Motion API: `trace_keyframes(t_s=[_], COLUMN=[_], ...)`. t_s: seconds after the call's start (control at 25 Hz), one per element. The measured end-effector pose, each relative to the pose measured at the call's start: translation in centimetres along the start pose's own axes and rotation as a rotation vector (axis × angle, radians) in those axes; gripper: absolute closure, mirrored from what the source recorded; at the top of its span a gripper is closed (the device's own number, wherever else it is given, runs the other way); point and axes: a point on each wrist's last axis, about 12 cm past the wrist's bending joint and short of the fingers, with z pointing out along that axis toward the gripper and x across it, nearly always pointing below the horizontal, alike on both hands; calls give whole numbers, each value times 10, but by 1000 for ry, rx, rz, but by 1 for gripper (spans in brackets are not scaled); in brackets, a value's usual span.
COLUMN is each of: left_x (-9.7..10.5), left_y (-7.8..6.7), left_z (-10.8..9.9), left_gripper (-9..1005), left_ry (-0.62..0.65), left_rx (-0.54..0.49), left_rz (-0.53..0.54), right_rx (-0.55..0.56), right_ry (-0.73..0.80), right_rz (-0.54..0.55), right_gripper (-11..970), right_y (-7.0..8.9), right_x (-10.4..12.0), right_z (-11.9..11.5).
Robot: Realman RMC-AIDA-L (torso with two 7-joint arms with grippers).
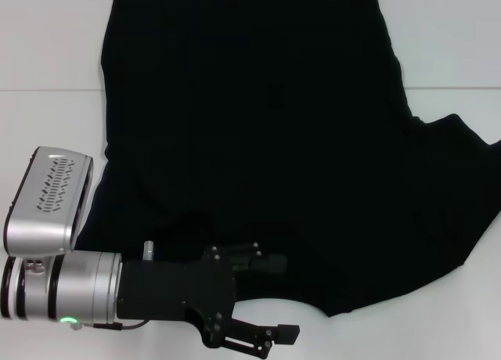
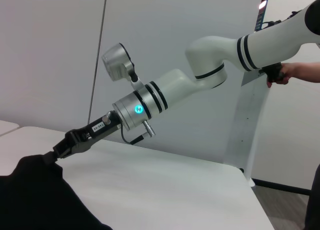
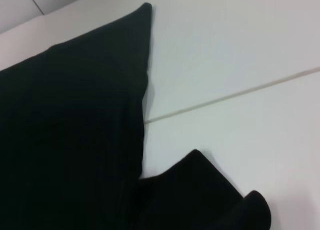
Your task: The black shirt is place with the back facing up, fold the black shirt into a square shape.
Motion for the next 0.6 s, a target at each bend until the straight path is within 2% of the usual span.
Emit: trace_keyframes(t_s=[0.44, 0.6], left_x=[0, 0], left_y=[1, 1], left_z=[0, 0], left_gripper=[55, 56], left_ry=[2, 3], left_rx=[-4, -6], left_rz=[1, 1], right_rx=[-21, -93], right_ry=[-7, 22], right_rz=[-15, -38], right_gripper=[893, 888], right_y=[9, 22], right_x=[-6, -5], right_z=[5, 8])
